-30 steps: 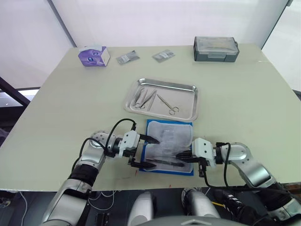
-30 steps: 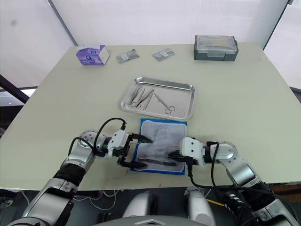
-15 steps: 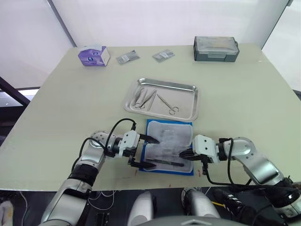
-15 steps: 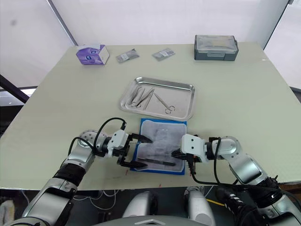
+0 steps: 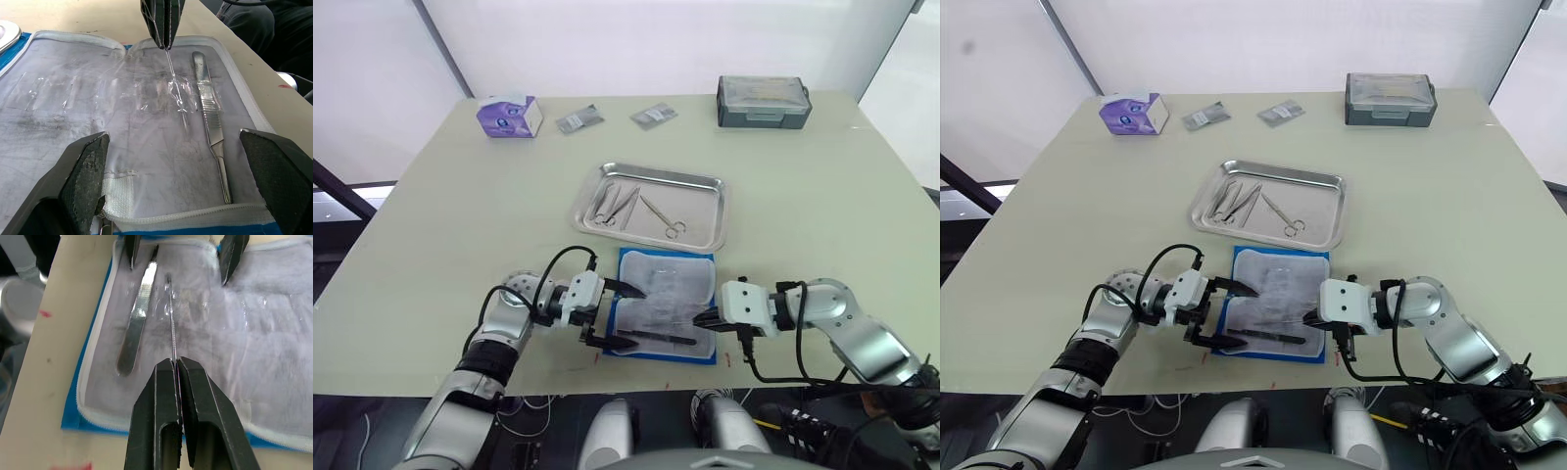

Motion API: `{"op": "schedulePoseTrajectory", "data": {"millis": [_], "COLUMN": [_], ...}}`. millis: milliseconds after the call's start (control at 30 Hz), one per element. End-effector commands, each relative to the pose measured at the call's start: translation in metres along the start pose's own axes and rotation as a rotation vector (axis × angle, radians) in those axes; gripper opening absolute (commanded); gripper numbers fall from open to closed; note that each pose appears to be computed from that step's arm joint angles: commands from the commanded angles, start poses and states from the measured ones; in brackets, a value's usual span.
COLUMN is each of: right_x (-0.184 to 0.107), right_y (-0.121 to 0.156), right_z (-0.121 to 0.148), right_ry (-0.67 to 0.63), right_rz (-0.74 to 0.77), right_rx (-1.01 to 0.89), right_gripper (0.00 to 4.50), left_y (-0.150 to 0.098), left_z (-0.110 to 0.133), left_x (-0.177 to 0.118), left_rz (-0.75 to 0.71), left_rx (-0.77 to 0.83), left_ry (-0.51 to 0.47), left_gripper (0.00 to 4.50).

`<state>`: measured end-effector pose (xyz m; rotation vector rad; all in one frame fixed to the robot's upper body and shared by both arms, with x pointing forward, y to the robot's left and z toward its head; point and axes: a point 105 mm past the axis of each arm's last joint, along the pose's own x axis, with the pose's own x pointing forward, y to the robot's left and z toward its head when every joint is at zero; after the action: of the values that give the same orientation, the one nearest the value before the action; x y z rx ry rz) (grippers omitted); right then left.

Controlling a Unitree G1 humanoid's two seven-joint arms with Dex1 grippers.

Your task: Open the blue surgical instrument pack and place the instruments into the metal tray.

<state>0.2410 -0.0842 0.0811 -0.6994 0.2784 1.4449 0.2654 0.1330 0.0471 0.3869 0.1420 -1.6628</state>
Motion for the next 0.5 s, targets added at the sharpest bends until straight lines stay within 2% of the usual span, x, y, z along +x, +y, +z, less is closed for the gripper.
{"op": "schedulePoseTrajectory", "data": {"millis": [33, 500], "right_x": [-0.012, -0.053], "right_y": [-0.005, -0.004], "right_z": [0.009, -0.006], "right_ry": [-0.005, 0.038], "right_rz": [-0.024, -0.067], "right_rx": [-0.063, -0.023], "right_gripper": [0.12, 0.12], "left_y": [-0.028, -0.026], "left_z": [-0.031, -0.03], "left_x": [0.004, 0.005], "left_rz": [-0.095, -0.1], "left_rx": [-0.144, -0.141], "left_ry": [0.063, 0.061], "left_gripper": [4.5, 4.5]}}
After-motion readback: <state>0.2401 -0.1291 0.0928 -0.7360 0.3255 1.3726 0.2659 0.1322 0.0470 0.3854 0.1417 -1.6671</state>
